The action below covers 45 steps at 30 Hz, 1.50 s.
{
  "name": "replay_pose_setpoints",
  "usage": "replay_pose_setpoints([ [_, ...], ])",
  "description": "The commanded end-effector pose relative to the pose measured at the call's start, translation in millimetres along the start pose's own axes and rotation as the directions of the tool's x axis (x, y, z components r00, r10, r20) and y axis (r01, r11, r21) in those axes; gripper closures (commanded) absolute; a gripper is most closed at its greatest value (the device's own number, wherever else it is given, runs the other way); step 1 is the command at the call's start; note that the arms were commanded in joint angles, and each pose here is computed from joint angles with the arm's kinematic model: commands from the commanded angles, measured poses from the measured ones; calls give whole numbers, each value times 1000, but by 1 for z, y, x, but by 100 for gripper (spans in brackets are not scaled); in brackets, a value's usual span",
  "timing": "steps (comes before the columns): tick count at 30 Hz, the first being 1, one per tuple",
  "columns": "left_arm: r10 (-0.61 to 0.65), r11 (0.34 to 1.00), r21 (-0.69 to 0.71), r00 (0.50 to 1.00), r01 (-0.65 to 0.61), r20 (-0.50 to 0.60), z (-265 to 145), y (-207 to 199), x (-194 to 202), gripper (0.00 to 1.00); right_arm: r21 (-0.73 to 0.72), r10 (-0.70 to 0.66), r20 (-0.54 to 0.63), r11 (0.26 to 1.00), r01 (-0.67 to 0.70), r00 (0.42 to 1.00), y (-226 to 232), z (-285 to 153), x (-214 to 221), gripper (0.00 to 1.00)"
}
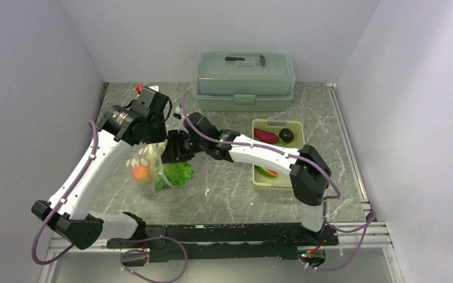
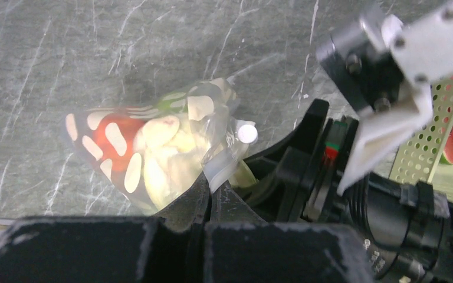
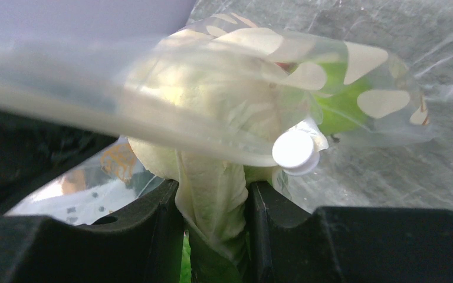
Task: Place the food in the zip-top bag and seal the zipper
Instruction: Place the fake vegetable in the zipper food storage bag.
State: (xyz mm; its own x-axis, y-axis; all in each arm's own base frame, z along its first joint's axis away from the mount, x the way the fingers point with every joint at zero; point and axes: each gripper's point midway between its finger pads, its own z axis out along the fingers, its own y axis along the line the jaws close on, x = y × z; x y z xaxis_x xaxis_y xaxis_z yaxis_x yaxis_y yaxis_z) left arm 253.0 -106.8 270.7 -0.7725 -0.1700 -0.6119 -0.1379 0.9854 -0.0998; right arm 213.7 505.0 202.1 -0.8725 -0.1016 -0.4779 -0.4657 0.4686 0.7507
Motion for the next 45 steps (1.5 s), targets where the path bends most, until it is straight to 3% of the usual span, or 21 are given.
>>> replay_pose_setpoints([
  [1,-68,992,109,996,62,50,-14,-12,-5,100,-30,142,40,990,-141,989,9,0,-34,100],
  [13,-111,986,130,993,107,30,-15,-6,15,100,141,350,266,907,-396,898,-50,-6,-94,100],
  [21,-182,962,211,983,174,17,-20,-16,21,100,243,430,475,774,-584,768,-104,-33,-121,100],
  [24,-209,947,250,978,201,5,-20,-23,23,100,262,413,565,731,-630,715,-122,-47,-138,100],
  [32,-232,906,345,970,244,-75,-20,-47,31,100,325,334,693,647,-690,639,-160,-64,-175,100],
  [38,-229,865,436,968,250,-102,-34,-65,24,100,399,203,753,614,-681,626,-189,-75,-190,100],
  [45,-201,857,469,976,215,-81,-65,-69,5,100,515,9,759,603,-610,650,-213,-95,-192,100],
])
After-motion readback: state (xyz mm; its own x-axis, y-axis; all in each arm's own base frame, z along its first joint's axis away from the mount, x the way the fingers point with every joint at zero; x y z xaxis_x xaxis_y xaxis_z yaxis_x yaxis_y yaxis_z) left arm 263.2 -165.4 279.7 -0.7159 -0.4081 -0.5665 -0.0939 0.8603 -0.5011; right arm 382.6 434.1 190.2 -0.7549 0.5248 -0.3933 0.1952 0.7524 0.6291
